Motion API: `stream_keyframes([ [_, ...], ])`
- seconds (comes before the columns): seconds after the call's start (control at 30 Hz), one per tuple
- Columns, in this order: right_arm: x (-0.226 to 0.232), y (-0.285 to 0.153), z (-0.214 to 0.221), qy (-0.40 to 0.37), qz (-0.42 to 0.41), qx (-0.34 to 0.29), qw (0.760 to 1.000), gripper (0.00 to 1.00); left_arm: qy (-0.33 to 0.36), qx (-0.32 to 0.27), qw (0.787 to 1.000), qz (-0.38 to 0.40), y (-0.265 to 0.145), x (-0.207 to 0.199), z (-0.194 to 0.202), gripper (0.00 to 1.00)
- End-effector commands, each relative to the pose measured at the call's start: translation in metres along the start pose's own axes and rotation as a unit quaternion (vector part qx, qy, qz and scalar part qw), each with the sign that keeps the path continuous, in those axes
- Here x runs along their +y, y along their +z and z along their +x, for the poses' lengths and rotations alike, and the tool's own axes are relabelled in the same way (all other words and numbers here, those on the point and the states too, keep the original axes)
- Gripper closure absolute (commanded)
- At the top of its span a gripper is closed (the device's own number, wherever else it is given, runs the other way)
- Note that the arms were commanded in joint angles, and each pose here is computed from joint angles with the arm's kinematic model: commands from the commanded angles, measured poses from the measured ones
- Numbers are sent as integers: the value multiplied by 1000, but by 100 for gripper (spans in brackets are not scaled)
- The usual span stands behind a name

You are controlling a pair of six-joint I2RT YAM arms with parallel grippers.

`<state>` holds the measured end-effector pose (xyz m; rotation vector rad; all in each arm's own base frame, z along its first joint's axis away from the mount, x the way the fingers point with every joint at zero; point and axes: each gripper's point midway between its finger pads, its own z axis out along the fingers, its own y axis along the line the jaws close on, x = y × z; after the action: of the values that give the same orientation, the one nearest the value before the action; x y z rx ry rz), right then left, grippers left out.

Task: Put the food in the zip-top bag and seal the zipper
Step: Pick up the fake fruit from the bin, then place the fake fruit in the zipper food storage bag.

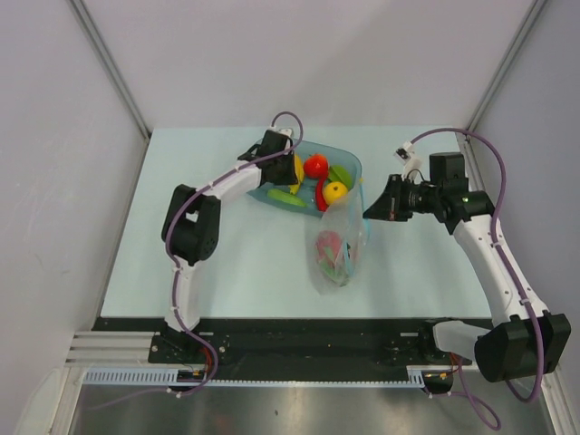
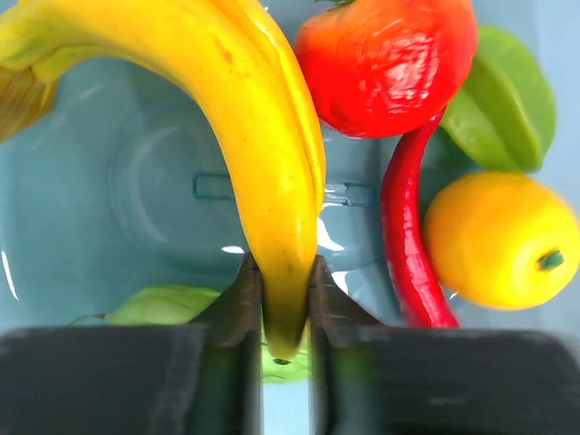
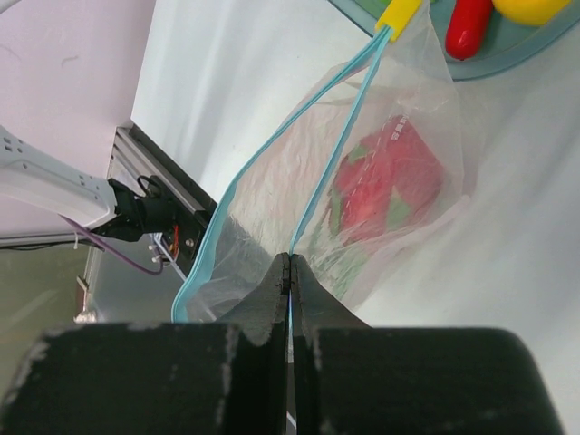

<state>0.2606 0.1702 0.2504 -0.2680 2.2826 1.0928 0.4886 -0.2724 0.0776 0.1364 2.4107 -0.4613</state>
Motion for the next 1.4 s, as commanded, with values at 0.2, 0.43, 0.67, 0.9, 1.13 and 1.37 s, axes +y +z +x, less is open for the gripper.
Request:
stream_keyframes([
  [0.2,47,16,-19,-85,-62,-18,994,100,30,-94,980,170,-160,-64,-48,100],
  [0.43,65,38,-41,-83,-99,-19,991,100,80,-113,947,289,-251,-84,-34,100],
  [0.67,29,16,-5,-62,-23,24,997,100,241,-171,824,483,-359,-126,22,100],
  [0.9,28,4,-5,-65,1,10,998,100,361,-112,717,585,-399,-165,96,100],
  [1.13,33,-3,-5,-68,5,-2,998,100,325,-28,680,657,-410,-180,127,100],
  [1.37,36,-11,0,-78,5,-13,997,100,201,10,723,661,-411,-182,131,100],
])
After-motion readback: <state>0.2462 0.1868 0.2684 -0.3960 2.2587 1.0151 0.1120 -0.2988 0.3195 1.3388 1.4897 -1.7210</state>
